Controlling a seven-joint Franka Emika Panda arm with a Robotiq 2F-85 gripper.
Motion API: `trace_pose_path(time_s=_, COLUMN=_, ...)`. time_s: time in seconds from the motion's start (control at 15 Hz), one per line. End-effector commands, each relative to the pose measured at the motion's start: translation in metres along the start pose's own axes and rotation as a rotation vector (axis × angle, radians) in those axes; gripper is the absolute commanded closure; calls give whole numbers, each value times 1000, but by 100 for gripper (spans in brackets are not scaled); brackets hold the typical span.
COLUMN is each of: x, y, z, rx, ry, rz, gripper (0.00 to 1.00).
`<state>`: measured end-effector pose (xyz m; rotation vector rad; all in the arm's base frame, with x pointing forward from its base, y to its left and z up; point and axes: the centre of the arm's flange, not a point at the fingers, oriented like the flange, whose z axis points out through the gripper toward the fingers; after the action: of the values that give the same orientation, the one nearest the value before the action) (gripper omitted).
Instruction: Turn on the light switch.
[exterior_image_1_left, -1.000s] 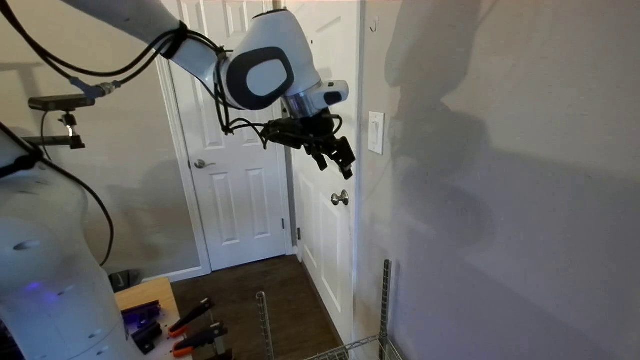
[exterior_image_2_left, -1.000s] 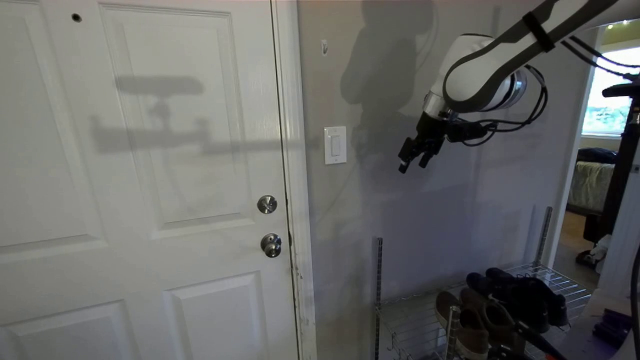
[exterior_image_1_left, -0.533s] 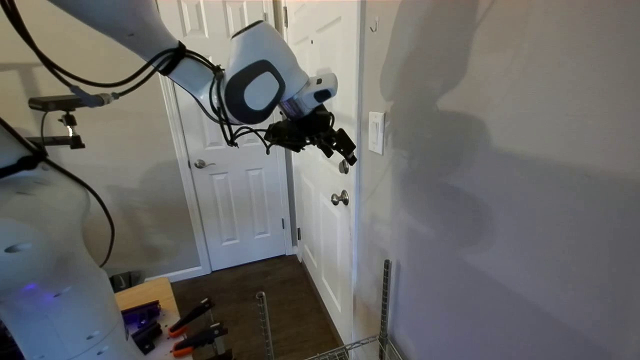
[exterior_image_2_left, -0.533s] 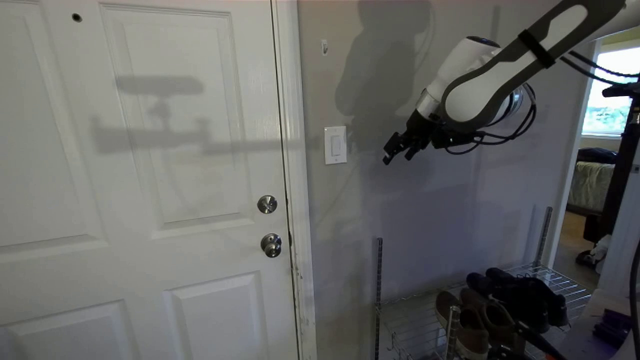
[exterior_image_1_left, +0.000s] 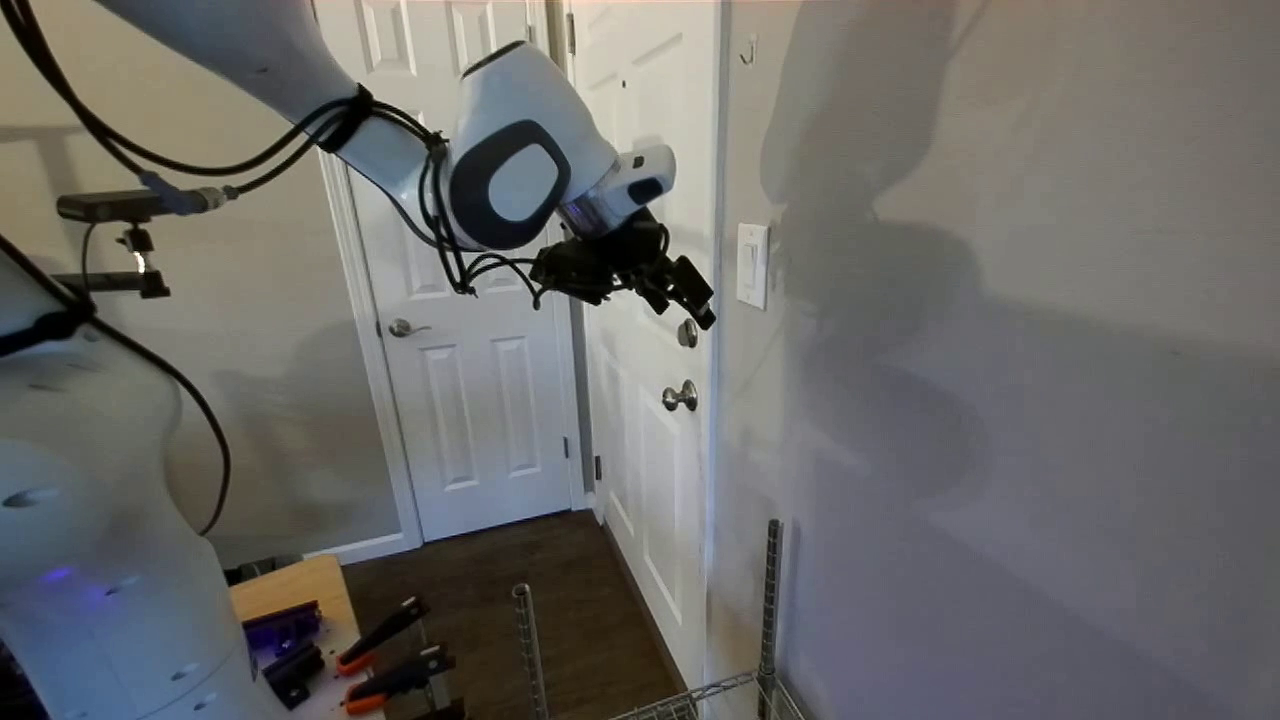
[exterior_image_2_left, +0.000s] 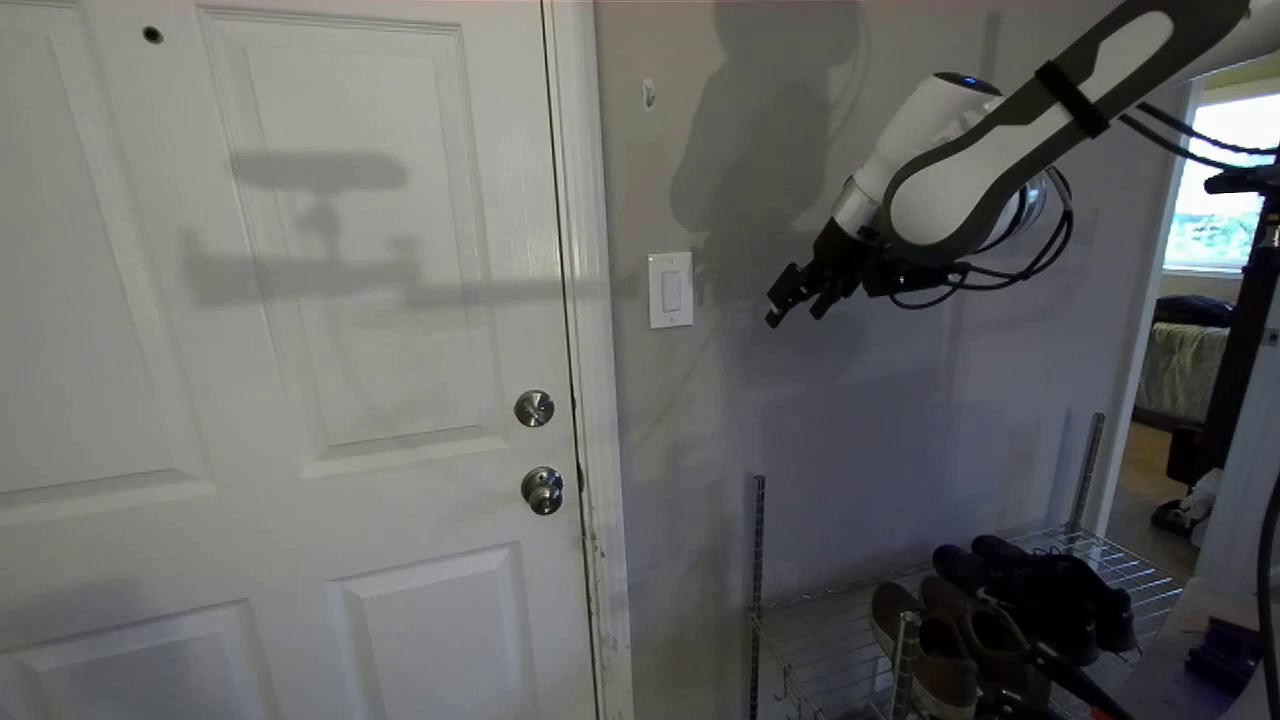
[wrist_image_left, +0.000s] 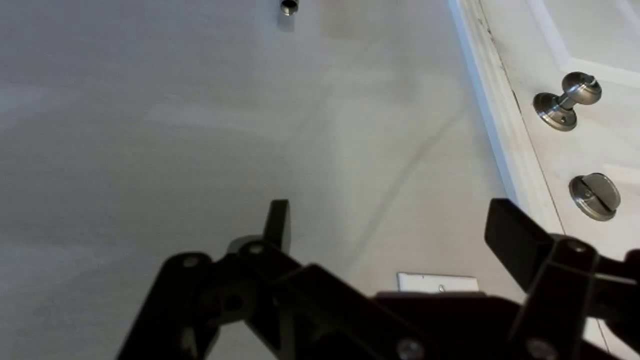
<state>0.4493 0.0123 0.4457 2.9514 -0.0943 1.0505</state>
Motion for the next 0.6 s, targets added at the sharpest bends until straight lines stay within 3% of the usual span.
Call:
trace_pose_path(time_s=0.0, x=-11, y=-13, z=16, rx=1, ry=-3, rz=-9, gripper=0)
trace_pose_path(time_s=0.33, x=-17, y=-58, z=56, rx=11, ry=147, rz=25, gripper=0)
trace_pose_path(time_s=0.53, x=-19, y=-64, z=64, rx=12, ry=256, rz=88, gripper=0)
